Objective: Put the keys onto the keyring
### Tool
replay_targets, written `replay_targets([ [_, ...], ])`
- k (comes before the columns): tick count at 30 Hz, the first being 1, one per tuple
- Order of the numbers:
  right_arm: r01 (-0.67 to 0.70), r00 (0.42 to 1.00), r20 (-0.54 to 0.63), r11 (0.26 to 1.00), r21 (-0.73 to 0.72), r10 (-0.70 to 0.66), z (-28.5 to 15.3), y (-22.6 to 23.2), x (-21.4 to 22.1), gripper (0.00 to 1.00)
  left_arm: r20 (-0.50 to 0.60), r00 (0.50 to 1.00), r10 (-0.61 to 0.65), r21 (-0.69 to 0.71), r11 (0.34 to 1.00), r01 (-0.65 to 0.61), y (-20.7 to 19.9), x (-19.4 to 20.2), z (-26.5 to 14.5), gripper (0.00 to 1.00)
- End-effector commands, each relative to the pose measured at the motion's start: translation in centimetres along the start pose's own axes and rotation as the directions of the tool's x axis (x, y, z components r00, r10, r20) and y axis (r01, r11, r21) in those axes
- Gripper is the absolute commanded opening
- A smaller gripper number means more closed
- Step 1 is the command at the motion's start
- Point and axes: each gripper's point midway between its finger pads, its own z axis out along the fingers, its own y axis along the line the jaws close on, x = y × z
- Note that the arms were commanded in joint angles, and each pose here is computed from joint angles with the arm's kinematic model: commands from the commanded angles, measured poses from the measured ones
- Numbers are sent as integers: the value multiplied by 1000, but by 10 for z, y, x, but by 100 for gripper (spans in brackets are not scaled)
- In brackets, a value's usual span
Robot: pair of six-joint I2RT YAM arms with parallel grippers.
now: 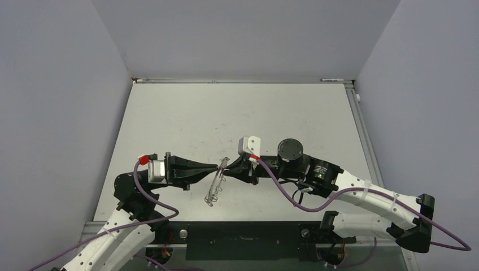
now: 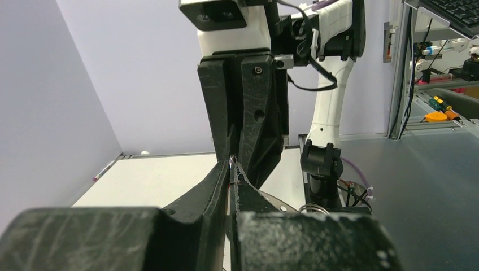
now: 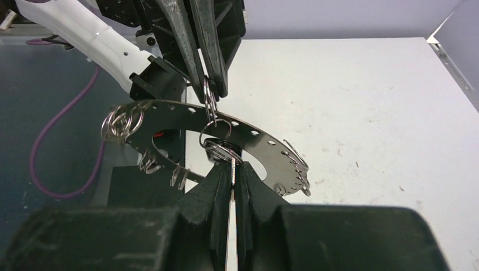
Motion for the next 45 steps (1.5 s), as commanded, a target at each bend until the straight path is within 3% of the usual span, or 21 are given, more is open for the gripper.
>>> replay_targets([
  [1, 59, 998, -38, 997, 53, -57, -7, -9, -16, 5, 7, 999, 38, -42, 998, -37, 9, -8, 1, 0],
  [11, 92, 988, -129, 993, 72, -83, -8, -7, -8, 5, -33, 999, 29, -99, 995, -33, 22, 1, 1, 0],
  [35, 177, 977, -149, 964, 197, -149, -29, -30, -39, 5, -91, 996, -22, -87, 996, 14, 25, 15, 4, 0],
  [45, 197, 973, -154, 963, 182, -170, -24, -31, -43, 5, -110, 993, -42, -85, 996, 33, 26, 20, 5, 0],
])
